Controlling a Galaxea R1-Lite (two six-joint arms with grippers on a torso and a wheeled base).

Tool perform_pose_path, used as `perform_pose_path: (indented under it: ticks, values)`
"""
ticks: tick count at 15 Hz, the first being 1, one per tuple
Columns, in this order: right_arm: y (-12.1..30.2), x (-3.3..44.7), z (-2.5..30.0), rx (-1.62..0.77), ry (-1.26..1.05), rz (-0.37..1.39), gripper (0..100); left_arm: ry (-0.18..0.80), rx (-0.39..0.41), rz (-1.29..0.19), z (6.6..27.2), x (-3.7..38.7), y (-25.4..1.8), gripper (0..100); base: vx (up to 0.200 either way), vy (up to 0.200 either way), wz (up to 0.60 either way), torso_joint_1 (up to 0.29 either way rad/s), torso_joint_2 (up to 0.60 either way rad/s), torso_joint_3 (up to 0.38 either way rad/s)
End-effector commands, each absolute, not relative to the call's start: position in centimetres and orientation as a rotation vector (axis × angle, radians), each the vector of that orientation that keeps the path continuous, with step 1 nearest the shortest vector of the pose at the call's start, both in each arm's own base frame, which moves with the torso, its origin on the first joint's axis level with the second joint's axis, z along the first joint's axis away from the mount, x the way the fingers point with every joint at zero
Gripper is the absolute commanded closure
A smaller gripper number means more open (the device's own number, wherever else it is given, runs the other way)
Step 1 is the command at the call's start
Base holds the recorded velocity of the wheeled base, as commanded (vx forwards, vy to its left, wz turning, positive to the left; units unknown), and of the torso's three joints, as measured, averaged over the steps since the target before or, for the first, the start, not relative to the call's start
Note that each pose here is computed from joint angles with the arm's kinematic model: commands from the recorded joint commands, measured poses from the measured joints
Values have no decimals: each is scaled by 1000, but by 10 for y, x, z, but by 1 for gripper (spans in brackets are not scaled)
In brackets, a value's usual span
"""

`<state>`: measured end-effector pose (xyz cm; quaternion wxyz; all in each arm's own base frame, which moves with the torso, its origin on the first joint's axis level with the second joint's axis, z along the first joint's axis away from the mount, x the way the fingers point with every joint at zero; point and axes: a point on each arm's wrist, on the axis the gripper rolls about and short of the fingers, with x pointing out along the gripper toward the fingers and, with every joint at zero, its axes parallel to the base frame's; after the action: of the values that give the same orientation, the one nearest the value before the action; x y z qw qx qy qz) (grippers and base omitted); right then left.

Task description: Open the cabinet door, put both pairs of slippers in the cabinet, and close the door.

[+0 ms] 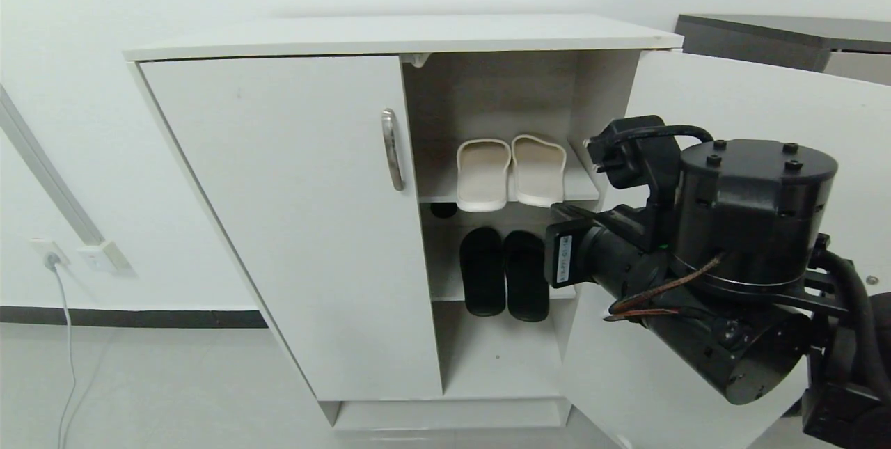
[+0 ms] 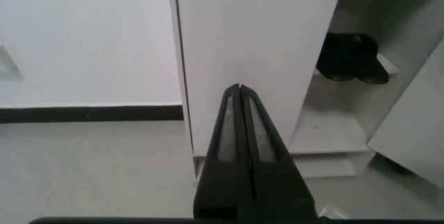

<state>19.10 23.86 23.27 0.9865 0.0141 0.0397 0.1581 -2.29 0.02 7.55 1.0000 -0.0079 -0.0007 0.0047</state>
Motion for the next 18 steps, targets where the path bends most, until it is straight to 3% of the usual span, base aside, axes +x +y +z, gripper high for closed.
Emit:
perform_pose_path:
  ticks: [1,11,18]
  values:
    - [240,192,228,19,89,316,100,0,-15,11,75,-23,0,100,-200,0,0,2,-2,2]
    - [247,206,202,-29,152,295,100,0,-15,9,75,-23,0,100,-200,0,0,1,1,7]
    - [243,218,187,-67,185,257,100,0,-15,9,75,-23,0,100,0,0,0,0,0,0]
